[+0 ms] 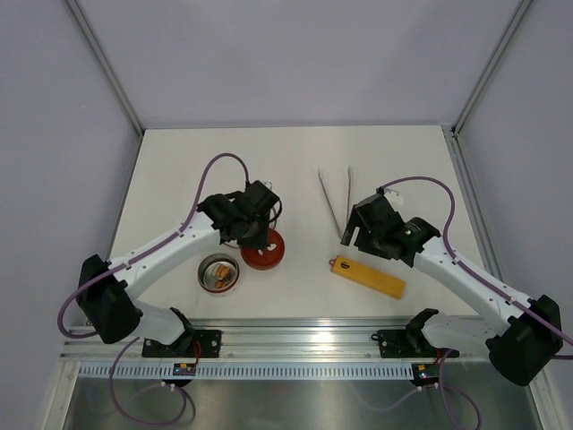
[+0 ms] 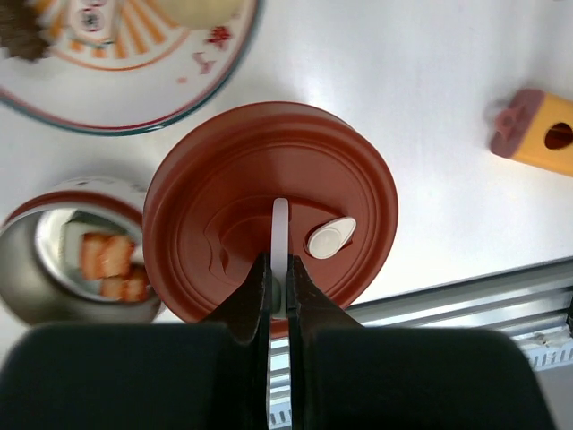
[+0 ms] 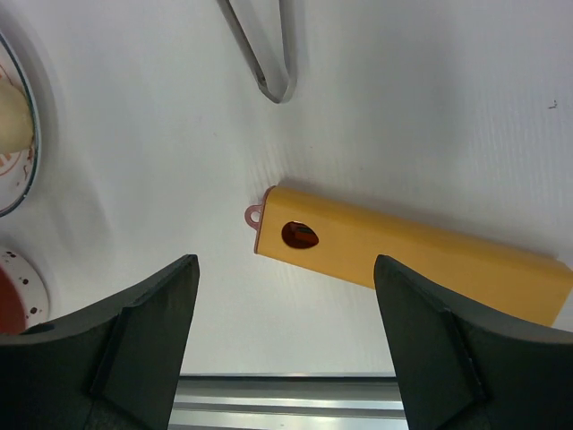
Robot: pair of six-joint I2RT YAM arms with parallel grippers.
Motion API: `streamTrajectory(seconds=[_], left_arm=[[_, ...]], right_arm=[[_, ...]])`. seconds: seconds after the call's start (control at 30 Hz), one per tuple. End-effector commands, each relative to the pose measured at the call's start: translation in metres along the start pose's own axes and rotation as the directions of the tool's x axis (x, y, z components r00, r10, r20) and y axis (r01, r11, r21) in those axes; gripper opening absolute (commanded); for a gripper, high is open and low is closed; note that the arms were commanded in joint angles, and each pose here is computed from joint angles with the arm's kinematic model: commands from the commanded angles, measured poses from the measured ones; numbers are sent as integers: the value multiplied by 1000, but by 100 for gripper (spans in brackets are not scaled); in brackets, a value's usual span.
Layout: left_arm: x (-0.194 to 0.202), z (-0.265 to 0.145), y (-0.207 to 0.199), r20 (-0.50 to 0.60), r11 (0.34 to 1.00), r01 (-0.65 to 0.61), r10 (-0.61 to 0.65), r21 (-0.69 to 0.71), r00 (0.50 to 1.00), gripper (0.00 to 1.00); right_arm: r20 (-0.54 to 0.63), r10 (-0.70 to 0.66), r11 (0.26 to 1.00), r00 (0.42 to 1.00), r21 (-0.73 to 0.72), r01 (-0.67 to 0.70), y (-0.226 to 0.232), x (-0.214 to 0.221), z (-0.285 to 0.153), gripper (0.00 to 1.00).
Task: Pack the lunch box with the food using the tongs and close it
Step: Close the box lid on the packing box.
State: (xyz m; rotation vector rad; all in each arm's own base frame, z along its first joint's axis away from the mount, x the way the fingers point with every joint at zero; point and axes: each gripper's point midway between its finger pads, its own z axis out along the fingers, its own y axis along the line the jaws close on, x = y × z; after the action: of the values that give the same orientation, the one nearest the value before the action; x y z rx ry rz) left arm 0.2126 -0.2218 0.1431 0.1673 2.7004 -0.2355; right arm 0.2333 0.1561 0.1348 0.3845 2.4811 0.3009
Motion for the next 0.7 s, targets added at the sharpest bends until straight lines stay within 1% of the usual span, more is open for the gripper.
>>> streamTrajectory(seconds=[0.0, 0.07, 0.1, 0.13, 0.23, 0.3, 0.37, 0.47, 0.53, 0.6, 0.67], left_arm=[[2, -26, 34, 17, 999, 41, -41, -26, 999, 0], [4, -28, 49, 21, 995, 96, -95, -24, 995, 0], [12, -30, 55, 13, 994, 111, -111, -8, 994, 0], [12, -28, 66, 15, 989, 149, -148, -24, 989, 0], [24, -25, 86, -2, 980, 190, -190, -53, 982, 0], [34, -20, 90, -16, 978, 208, -208, -32, 978, 0], [37, -18, 100, -7, 970, 239, -239, -39, 971, 0], [45, -8, 113, -24, 962, 269, -271, -46, 962, 0], [47, -1, 121, -21, 953, 297, -298, -56, 954, 0], [38, 0, 125, 20, 944, 322, -322, -64, 947, 0], [38, 4, 126, 24, 937, 345, -344, -59, 939, 0]], right_arm=[[7, -45, 998, 999, 46, 45, -12, -2, -1, 86], [-1, -46, 999, 999, 28, 46, -7, -1, 2, 86], [-8, -48, 999, 999, 24, 48, -6, 0, 4, 86], [-17, -51, 999, 999, 15, 51, -3, 2, 7, 86], [-35, -54, 999, 998, 7, 54, 1, 5, 13, 86], [-36, -56, 998, 998, 0, 56, 3, 5, 15, 86], [-38, -63, 998, 997, -5, 63, 5, 5, 15, 86], [-47, -65, 998, 997, -1, 65, 4, 7, 16, 86], [-50, -66, 998, 997, -6, 66, 5, 8, 17, 86], [-58, -63, 998, 996, -12, 63, 6, 9, 19, 86], [-65, -59, 998, 996, -20, 57, 8, 11, 19, 86]])
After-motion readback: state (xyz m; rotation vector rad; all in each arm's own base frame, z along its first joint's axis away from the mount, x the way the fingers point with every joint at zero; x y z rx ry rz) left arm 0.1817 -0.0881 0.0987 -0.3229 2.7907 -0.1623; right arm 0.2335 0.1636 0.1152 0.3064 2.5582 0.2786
